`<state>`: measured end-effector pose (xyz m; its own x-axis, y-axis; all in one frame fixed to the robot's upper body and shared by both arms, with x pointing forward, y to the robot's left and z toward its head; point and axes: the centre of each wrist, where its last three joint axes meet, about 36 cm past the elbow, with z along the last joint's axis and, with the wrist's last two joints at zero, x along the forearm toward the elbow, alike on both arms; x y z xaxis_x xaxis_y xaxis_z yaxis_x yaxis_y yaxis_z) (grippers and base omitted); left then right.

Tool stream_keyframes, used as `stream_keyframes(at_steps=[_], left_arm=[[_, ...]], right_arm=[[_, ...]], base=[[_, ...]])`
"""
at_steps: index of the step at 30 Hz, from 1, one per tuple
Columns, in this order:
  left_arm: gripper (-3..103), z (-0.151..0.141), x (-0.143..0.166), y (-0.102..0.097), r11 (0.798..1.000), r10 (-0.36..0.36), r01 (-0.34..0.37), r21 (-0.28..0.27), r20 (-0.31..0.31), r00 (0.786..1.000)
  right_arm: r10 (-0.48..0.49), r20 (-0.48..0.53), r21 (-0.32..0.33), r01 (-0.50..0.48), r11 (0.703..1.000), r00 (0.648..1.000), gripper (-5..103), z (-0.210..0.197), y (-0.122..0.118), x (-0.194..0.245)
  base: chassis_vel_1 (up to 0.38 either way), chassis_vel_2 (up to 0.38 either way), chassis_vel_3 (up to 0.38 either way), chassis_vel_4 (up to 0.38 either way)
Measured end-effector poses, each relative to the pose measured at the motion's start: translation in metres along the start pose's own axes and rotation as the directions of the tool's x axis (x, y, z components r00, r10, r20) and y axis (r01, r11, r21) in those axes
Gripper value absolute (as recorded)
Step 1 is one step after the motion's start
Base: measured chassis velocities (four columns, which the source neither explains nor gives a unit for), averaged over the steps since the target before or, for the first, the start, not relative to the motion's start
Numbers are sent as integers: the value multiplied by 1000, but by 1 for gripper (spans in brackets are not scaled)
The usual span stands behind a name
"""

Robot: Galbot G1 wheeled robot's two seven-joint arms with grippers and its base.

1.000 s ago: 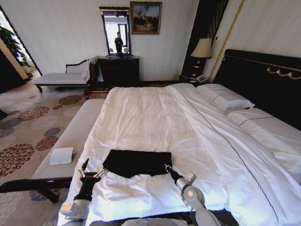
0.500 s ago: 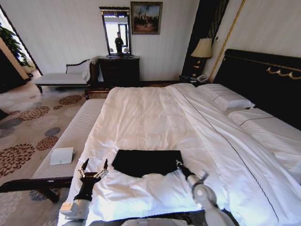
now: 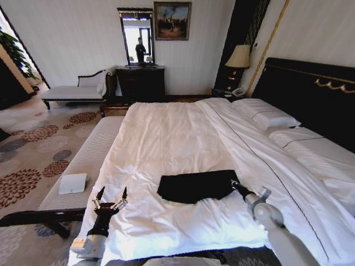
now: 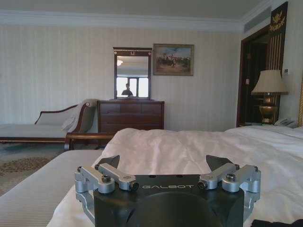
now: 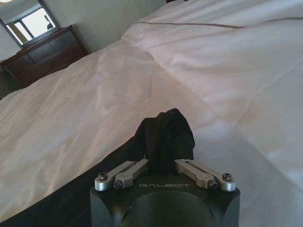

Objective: Fold the clothes on the bed.

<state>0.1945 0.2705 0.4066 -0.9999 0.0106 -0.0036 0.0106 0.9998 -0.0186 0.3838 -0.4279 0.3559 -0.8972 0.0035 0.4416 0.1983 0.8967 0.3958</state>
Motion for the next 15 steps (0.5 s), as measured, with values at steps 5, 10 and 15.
stream_keyframes(at_steps=[5, 10, 15], left_arm=[[100, 0, 0, 0, 1000, 0, 0, 0, 0, 1000], [100, 0, 0, 0, 1000, 0, 0, 0, 0, 1000], [100, 0, 0, 0, 1000, 0, 0, 0, 0, 1000]], right_arm=[[-27, 12, 0, 27, 1000, 1000, 3, 0, 12, 2], [-105, 20, -28, 106, 994, 994, 3, 8, 50, 10], [-209, 11, -85, 209, 974, 978, 3, 19, 94, 19]], base=[[0, 0, 0, 0], [0, 0, 0, 0], [0, 0, 0, 0]])
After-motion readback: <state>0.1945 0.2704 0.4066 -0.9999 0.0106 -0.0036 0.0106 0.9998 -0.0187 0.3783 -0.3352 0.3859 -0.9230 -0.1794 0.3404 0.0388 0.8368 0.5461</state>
